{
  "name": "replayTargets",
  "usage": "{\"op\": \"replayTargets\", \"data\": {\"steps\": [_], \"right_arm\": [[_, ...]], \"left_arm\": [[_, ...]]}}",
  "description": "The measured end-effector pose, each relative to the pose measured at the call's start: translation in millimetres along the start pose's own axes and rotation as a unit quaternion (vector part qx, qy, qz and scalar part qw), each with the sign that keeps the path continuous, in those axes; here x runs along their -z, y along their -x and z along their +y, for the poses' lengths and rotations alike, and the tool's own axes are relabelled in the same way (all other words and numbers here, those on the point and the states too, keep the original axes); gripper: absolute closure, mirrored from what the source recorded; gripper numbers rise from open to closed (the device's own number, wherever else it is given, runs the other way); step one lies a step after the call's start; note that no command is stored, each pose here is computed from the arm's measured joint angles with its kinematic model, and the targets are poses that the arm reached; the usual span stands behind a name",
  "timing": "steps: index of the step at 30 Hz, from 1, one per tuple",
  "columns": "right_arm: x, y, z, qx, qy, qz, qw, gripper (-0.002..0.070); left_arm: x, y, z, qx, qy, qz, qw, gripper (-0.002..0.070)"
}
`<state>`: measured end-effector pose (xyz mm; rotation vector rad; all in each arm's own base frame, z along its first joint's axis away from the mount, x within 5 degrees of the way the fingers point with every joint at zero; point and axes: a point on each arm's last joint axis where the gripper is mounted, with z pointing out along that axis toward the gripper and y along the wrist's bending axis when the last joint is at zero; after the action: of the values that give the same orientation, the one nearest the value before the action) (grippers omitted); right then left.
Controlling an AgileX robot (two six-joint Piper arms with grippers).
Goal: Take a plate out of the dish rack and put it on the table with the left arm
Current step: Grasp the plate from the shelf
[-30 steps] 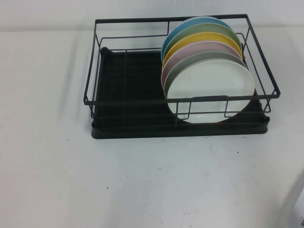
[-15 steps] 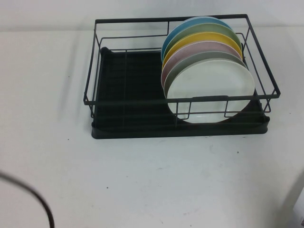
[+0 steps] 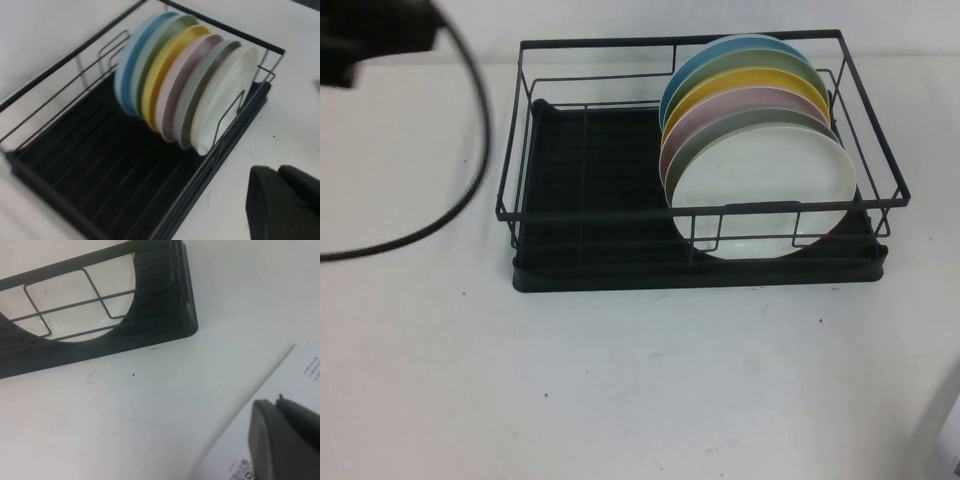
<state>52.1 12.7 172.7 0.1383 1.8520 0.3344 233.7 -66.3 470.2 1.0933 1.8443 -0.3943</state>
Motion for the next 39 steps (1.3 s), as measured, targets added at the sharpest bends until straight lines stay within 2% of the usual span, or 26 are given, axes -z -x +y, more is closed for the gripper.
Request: {"op": "replayTargets", "data": {"steps": [5,9,11,16,19,25,39], "right_arm": [[0,0,0,0.000,0.000,0.000,1.000,0.0694],[0,0,0,0.000,0.000,0.000,1.000,0.0694],[0,0,0,0.000,0.000,0.000,1.000,0.0694],[0,0,0,0.000,0.000,0.000,1.000,0.0694],[0,0,0,0.000,0.000,0.000,1.000,0.0694],[0,0,0,0.000,0.000,0.000,1.000,0.0694],[0,0,0,0.000,0.000,0.000,1.000,0.0694]], "left_arm": [[-64,19,8.7,-0.052,-0.048,0.023,0.997,0.0678],[-125,26,2.0,-0.096,-0.066,0.052,0.992,0.0661],[-155,25,-2.8,-0.112,-0.076,0.068,0.989,0.0609],[-218,20,-23.6,-0.151,-0.093,0.088,0.980,0.0349],[-241,19,-35.7,-0.161,-0.097,0.083,0.979,0.0273],[-265,18,-49.7,-0.176,-0.097,0.071,0.977,0.0250],[-298,8,-44.4,-0.165,-0.067,0.049,0.983,0.0247]]}}
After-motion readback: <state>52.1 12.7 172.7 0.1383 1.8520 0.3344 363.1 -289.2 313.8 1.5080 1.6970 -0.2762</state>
